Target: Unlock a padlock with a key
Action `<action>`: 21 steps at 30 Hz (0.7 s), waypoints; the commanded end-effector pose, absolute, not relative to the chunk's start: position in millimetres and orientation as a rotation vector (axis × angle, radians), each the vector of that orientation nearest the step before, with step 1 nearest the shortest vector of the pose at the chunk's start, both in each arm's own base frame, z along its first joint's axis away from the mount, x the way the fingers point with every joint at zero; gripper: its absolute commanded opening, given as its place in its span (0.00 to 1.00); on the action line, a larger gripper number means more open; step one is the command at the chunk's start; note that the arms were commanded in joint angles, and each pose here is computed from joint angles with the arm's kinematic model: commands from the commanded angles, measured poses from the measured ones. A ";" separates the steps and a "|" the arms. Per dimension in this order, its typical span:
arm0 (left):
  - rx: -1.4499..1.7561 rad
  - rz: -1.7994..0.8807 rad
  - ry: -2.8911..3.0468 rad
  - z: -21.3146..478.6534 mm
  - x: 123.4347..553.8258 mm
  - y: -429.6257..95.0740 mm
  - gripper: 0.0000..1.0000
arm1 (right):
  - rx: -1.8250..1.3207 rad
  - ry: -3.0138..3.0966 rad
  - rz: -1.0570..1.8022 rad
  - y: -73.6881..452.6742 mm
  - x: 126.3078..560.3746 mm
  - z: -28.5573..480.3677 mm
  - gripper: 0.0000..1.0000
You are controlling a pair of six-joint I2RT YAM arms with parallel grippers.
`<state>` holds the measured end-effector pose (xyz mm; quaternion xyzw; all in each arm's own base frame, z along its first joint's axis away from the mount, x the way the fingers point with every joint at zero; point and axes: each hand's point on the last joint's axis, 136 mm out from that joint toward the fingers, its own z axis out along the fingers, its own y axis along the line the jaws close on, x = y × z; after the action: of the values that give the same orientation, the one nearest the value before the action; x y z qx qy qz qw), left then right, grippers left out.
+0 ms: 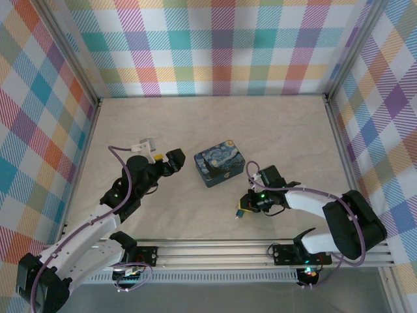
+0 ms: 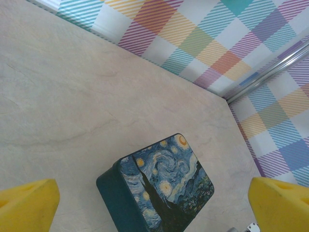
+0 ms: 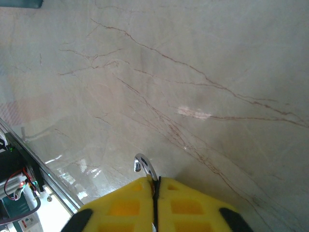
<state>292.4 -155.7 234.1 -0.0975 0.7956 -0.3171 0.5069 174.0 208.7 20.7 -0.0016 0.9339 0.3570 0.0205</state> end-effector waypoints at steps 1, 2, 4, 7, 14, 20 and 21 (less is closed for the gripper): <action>-0.249 -0.748 1.904 236.6 294.6 -151.2 1.00 | -0.022 2.901 1.083 209.3 175.7 20.0 0.13; -0.250 -0.745 1.905 236.6 294.6 -150.9 1.00 | -0.019 2.902 1.083 209.1 175.7 20.2 0.14; -0.248 -0.741 1.904 238.1 294.7 -150.3 1.00 | -0.020 2.890 1.088 209.9 177.2 22.5 0.16; -0.246 -0.738 1.902 239.8 294.8 -150.3 1.00 | -0.019 2.879 1.078 208.9 178.6 24.6 0.21; -0.230 -0.731 1.902 244.3 294.6 -150.6 1.00 | -0.031 2.849 1.044 205.3 181.2 31.5 0.30; -0.219 -0.727 1.899 249.2 293.5 -150.2 1.00 | -0.057 2.803 0.979 199.6 188.6 45.8 0.41; -0.218 -0.726 1.898 249.8 293.2 -149.9 1.00 | -0.060 2.797 0.970 198.5 189.4 47.7 0.43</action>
<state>291.3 -154.9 232.7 -0.0942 0.8016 -0.3101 0.5025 183.0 200.0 36.2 -0.0055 0.9388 0.3376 0.0681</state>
